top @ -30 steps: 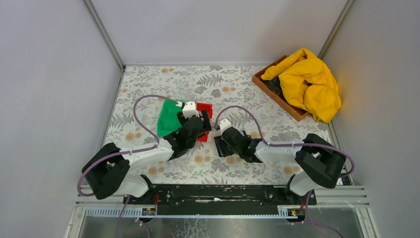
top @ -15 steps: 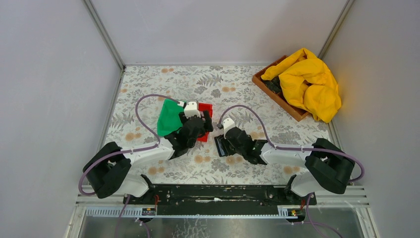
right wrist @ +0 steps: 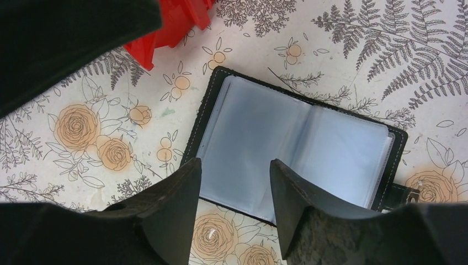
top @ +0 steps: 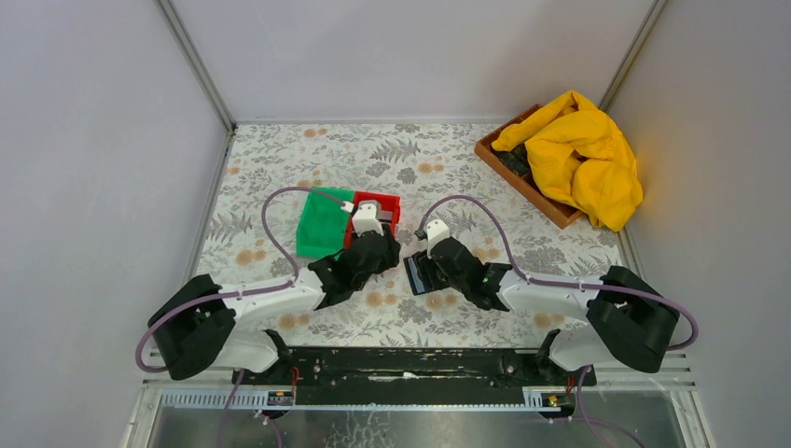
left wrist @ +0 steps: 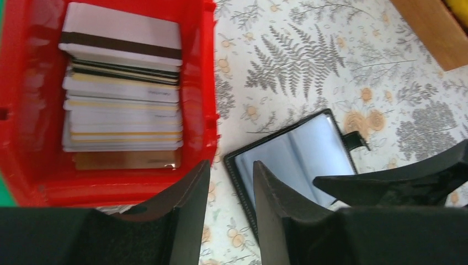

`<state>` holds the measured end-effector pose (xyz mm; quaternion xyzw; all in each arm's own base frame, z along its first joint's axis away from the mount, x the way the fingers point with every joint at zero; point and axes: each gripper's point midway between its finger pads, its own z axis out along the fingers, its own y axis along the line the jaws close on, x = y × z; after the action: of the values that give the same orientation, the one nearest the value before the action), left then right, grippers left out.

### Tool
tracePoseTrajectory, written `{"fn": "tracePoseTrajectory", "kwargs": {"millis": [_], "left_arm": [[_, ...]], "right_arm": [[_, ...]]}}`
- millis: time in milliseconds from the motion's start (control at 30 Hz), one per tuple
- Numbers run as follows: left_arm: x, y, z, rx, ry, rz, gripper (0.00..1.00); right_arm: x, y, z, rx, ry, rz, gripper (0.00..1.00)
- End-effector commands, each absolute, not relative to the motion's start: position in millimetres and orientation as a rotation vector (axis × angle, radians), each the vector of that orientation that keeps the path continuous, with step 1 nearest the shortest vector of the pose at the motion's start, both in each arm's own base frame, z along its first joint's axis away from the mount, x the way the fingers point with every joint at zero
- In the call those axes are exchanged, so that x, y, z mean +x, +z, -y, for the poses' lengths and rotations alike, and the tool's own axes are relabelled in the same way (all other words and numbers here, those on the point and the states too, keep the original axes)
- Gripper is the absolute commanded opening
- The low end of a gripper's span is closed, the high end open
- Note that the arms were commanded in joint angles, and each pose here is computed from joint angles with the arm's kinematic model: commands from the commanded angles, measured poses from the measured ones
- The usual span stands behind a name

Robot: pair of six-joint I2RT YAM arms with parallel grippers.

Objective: Take the credit cards out of the card holder

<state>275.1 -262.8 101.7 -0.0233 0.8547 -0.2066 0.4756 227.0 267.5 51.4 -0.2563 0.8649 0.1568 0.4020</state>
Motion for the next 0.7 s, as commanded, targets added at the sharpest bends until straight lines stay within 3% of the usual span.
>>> {"fn": "tracePoseTrajectory", "kwargs": {"millis": [0,233,567,667], "left_arm": [[274.4,114.4,245.2,-0.123,-0.483,-2.054,0.41],[298.6,147.7,216.7,-0.163,-0.414,-2.001,0.42],[306.9,102.7,190.8,-0.224,-0.404,-2.059,0.44],[306.6,106.9,188.9,-0.229,-0.407,-2.042,0.45]], "right_arm": [[231.3,62.7,-277.3,-0.655,0.44,-2.138,0.57],[224.6,44.5,-287.3,-0.737,0.384,-2.176,0.59],[223.1,23.2,-287.7,-0.77,0.319,-2.241,0.59],[223.6,18.8,-285.4,-0.773,0.292,-2.26,0.52]]}}
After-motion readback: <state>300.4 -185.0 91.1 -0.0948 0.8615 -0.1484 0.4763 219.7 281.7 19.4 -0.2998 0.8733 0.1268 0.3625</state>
